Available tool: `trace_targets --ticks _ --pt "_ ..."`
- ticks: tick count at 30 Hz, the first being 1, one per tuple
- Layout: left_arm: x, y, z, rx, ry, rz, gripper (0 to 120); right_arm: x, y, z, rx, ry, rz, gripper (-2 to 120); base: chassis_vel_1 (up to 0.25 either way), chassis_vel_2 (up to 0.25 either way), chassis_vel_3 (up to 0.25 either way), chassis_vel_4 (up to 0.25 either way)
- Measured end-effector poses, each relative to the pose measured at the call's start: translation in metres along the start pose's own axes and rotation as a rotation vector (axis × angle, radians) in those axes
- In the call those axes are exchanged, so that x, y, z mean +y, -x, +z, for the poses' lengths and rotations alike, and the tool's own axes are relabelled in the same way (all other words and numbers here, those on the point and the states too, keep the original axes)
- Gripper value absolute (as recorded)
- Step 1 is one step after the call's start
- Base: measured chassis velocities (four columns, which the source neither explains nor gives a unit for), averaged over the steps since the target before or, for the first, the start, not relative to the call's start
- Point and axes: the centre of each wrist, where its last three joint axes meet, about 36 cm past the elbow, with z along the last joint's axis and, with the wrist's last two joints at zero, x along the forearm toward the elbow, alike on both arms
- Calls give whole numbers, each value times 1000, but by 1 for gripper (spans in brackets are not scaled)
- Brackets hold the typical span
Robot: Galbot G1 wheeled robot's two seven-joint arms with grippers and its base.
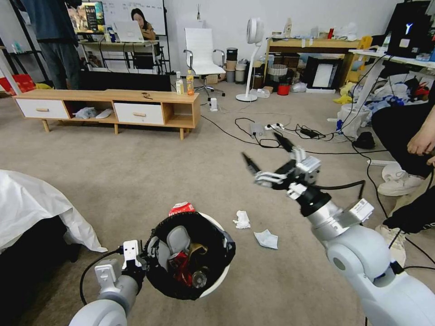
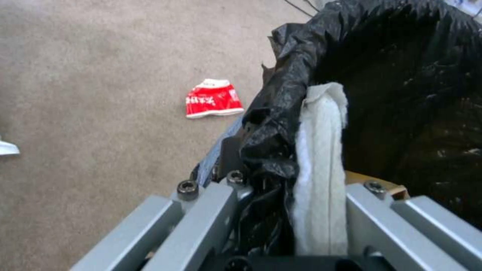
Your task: Pick up the trash bin and place the garbage on the floor into it.
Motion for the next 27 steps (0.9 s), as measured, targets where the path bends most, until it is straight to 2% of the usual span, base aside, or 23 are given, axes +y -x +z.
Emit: trace_targets --ticks 2,3,5,7,9,14,27 --pt "5 -3 -7 -18 -7 -8 6 2 -9 15 88 -6 127 100 0 0 0 0" --pt "5 -3 -7 -18 -7 -8 6 2 -9 15 88 -6 127 100 0 0 0 0" --pt "10 -6 -16 -40 -14 -16 6 6 -20 32 191 -11 247 100 0 0 0 0" --pt "12 -7 -19 -46 -18 -18 6 8 -25 38 236 -7 279 100 0 0 0 0" --pt "15 -9 -27 -61 -32 -21 6 9 -42 67 351 -38 335 100 0 0 0 0" --pt "15 -10 -29 -63 -39 -18 6 16 -63 92 447 -36 376 100 0 0 0 0" --pt "13 -10 -30 -54 -36 -2 6 43 -97 119 483 -57 424 100 0 0 0 0"
